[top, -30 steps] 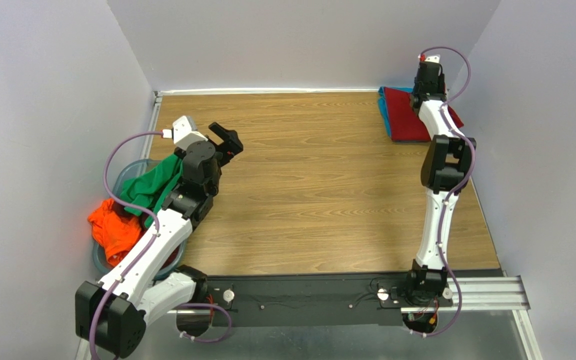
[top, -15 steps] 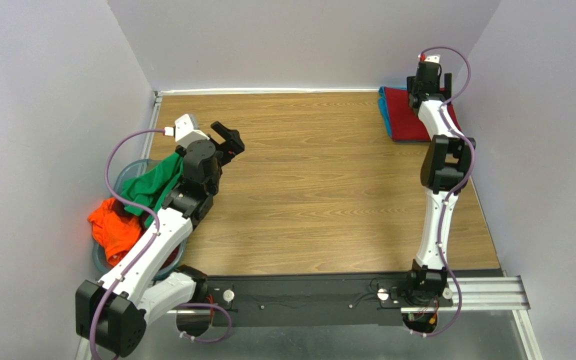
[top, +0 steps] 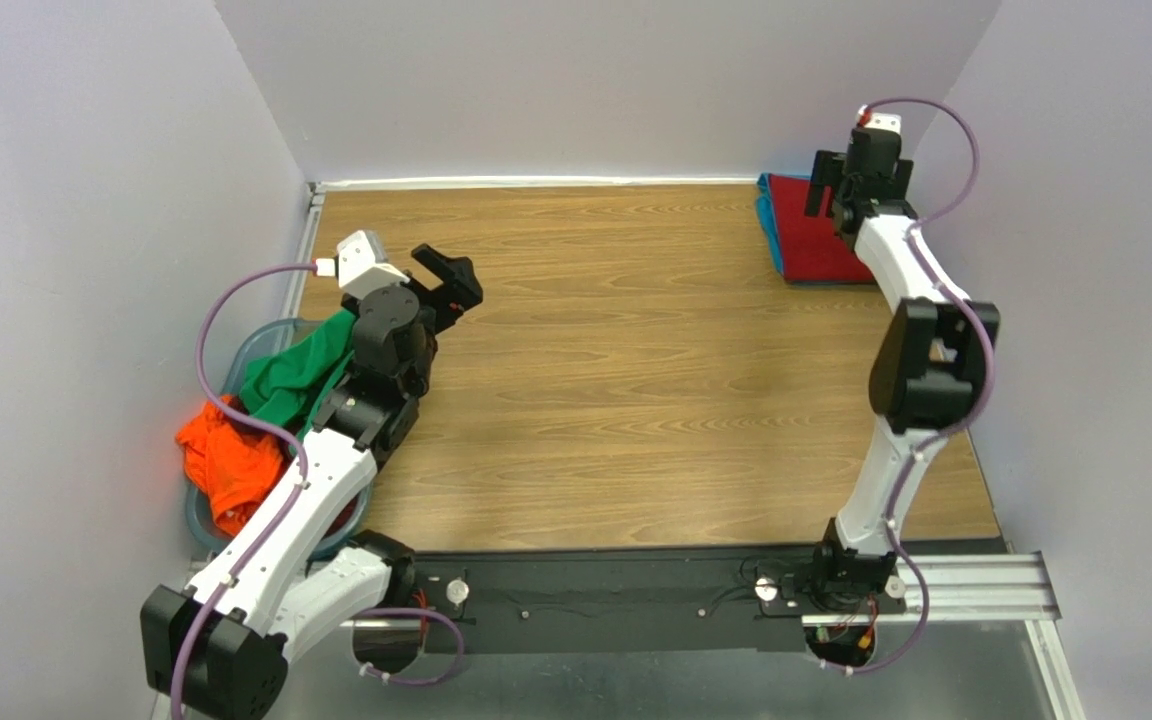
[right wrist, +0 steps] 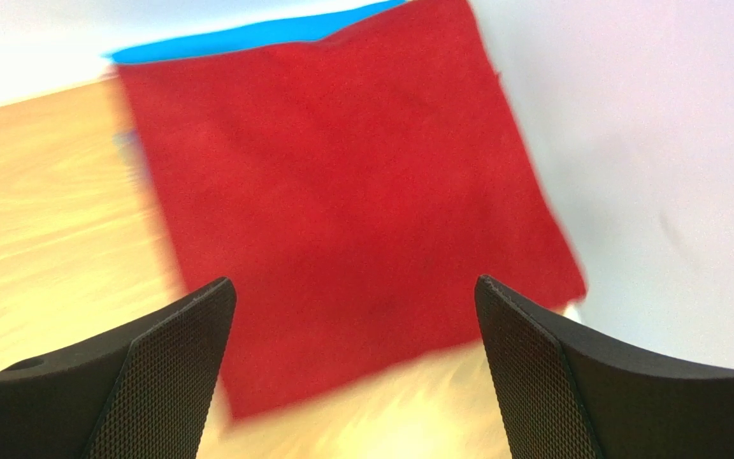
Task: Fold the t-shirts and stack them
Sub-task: Reset both grippers
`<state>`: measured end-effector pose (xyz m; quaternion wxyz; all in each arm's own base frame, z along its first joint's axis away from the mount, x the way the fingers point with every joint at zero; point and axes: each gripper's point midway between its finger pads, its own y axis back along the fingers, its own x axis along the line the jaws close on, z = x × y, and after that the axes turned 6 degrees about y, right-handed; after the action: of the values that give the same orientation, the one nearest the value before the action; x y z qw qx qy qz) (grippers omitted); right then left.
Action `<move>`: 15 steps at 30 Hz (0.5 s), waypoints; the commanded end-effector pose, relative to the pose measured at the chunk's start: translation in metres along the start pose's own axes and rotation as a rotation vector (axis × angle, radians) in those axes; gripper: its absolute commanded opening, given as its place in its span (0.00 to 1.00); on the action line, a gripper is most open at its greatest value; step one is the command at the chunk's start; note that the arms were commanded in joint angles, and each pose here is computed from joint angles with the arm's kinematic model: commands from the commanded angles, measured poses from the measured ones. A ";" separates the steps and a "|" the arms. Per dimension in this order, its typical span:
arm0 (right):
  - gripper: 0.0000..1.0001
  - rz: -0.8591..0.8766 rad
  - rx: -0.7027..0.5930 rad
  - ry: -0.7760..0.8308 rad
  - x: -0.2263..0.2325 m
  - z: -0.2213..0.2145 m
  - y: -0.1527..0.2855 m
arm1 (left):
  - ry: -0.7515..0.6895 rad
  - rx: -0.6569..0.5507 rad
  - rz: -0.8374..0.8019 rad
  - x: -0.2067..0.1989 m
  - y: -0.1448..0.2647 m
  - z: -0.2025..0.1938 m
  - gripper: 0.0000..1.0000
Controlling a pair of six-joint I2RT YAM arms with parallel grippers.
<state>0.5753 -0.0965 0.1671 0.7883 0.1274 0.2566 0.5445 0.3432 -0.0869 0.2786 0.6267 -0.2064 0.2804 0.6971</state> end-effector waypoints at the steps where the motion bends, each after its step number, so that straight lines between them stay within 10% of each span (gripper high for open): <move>1: 1.00 0.126 -0.031 -0.204 0.017 0.005 0.059 | 0.003 -0.001 0.010 0.005 0.007 0.002 0.98; 15: 1.00 0.272 0.024 -0.417 0.015 -0.128 0.215 | 0.103 0.009 -0.035 0.032 0.031 -0.023 0.98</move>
<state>0.3721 -0.0272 0.1784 0.7595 0.2441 0.0961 0.5953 0.3102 -0.0787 0.2432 0.6271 -0.2161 0.2996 0.6858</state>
